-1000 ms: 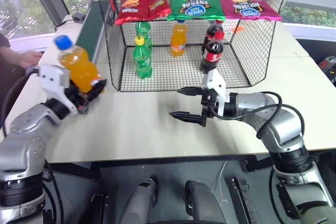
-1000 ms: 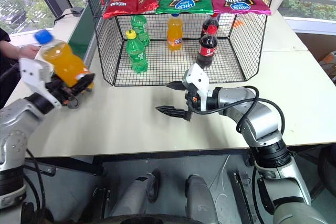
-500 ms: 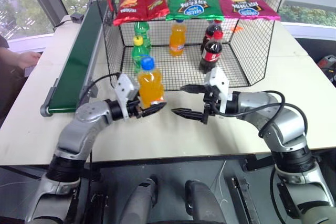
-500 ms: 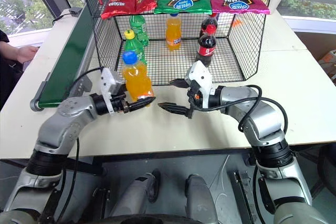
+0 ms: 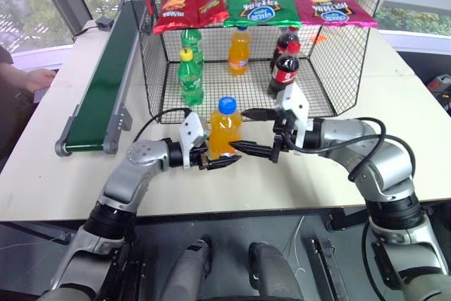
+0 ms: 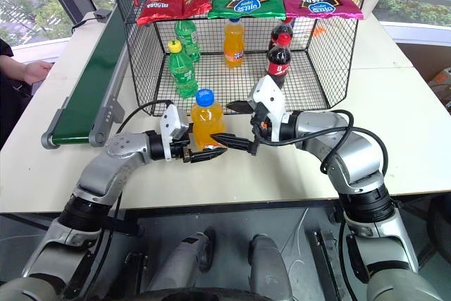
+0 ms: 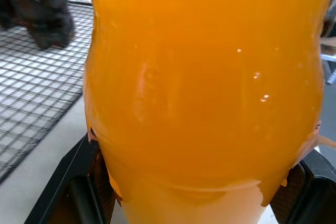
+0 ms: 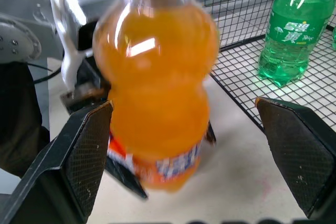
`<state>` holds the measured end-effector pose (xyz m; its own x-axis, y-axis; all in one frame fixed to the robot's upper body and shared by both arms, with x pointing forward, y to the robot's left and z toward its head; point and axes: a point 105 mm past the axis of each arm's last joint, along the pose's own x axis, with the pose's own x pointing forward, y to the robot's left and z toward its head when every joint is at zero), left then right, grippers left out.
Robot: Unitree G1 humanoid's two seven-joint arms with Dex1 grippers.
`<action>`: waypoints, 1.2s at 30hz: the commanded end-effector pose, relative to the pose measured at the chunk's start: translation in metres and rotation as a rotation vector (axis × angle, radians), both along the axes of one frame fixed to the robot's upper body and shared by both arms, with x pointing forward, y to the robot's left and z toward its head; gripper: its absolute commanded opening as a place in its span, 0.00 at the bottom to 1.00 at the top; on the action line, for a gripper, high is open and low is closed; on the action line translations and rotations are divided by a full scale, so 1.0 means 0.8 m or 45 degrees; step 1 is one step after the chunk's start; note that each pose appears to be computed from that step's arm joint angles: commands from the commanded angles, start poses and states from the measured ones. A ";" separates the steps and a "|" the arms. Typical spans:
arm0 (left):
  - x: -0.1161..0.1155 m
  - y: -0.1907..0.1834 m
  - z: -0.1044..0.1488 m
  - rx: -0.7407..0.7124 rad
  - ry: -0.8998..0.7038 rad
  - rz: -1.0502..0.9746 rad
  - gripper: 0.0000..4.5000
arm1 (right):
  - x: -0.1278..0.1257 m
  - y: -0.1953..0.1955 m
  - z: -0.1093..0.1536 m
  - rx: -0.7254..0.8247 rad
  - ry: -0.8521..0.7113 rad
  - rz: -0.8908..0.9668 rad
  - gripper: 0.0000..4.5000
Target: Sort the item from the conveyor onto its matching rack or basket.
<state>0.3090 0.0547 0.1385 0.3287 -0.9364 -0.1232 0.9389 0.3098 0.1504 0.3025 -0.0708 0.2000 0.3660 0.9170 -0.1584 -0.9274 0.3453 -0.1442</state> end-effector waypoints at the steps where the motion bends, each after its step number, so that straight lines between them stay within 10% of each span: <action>1: -0.003 -0.009 0.023 -0.031 -0.117 -0.048 0.66 | -0.008 0.009 0.026 0.032 -0.097 0.043 1.00; 11: -0.004 -0.021 0.025 -0.051 -0.127 -0.064 0.66 | -0.005 0.014 0.035 0.068 -0.107 0.035 1.00; 17: -0.001 -0.024 0.030 -0.069 -0.138 -0.049 0.66 | -0.004 0.015 0.037 0.090 -0.106 0.028 0.48; 24: 0.006 -0.020 0.022 -0.028 -0.086 0.014 0.66 | -0.002 0.016 0.039 0.095 -0.112 0.018 0.48; 27: 0.007 -0.020 0.021 -0.035 -0.076 0.022 0.99 | -0.001 0.016 0.040 0.095 -0.114 0.009 0.48; 36: 0.011 -0.007 0.013 0.007 -0.064 0.115 0.99 | 0.010 0.011 0.043 0.108 -0.136 -0.081 0.48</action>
